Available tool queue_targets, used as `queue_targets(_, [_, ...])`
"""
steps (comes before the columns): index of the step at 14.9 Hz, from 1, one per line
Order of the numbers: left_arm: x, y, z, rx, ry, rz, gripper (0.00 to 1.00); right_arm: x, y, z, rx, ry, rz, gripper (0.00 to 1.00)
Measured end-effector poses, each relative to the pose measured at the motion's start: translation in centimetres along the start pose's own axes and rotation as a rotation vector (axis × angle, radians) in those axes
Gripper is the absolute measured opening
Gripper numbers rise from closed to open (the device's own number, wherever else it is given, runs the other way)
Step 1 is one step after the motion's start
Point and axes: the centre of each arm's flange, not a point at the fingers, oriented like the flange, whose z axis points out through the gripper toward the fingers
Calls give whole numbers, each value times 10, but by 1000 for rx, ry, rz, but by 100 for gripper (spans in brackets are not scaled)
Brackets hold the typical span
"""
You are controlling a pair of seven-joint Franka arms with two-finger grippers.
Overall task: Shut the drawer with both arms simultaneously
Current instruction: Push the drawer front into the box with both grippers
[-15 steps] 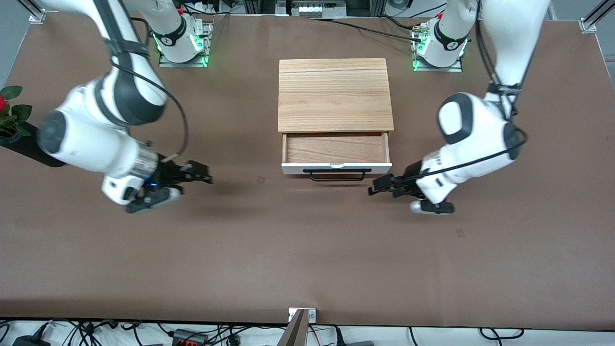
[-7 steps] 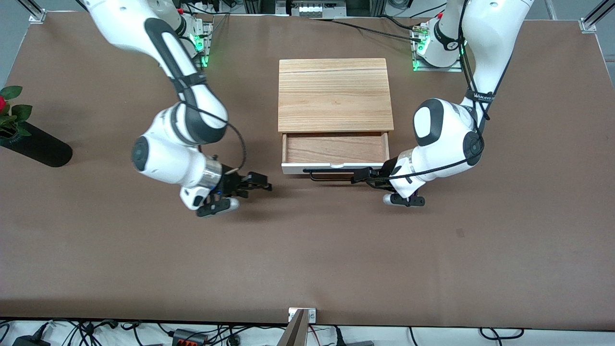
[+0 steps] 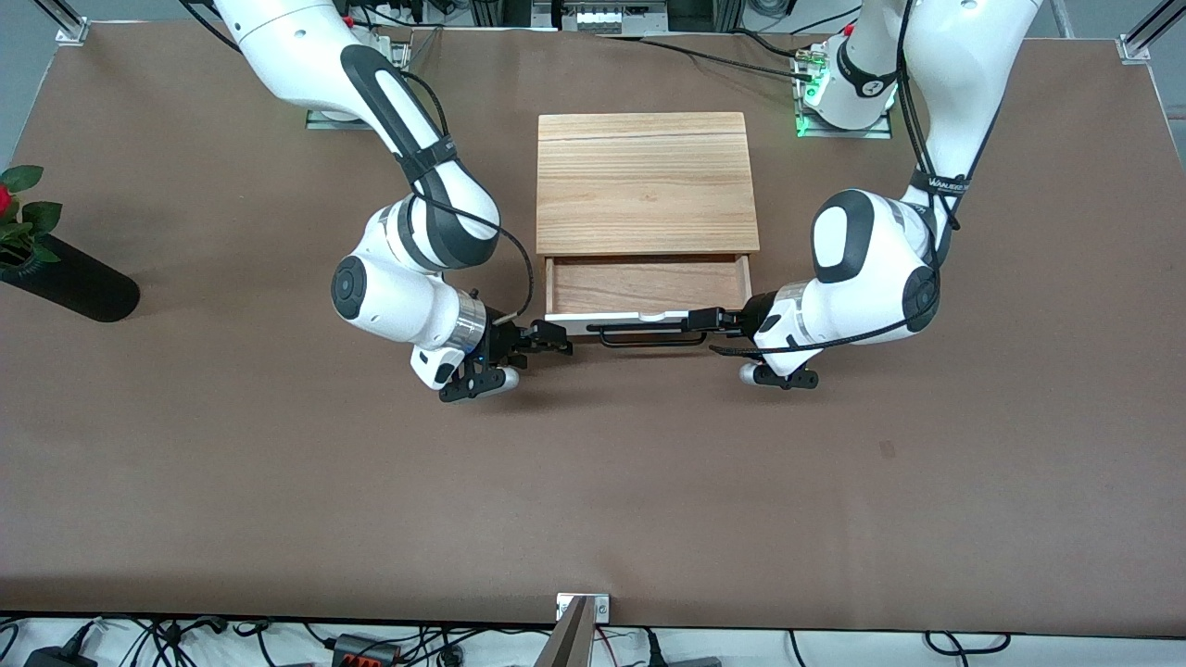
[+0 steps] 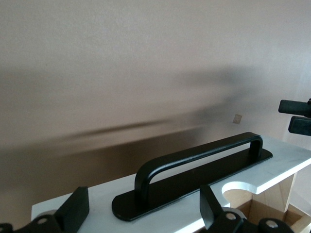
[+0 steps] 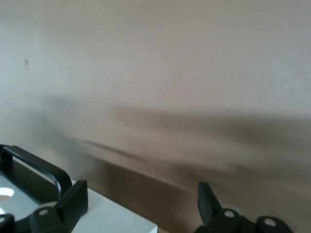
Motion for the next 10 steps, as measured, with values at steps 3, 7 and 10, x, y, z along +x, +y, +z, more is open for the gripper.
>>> queue_targets(3, [0, 0, 0, 0, -6, -1, 100, -9, 3, 6, 13, -105, 7, 100])
queue_targets(7, [-10, 2, 8, -3, -81, 3, 100, -20, 5, 10, 32, -219, 13, 100])
queue_targets(10, [-13, 3, 11, -4, -107, 3, 100, -24, 5, 11, 37, -254, 16, 100])
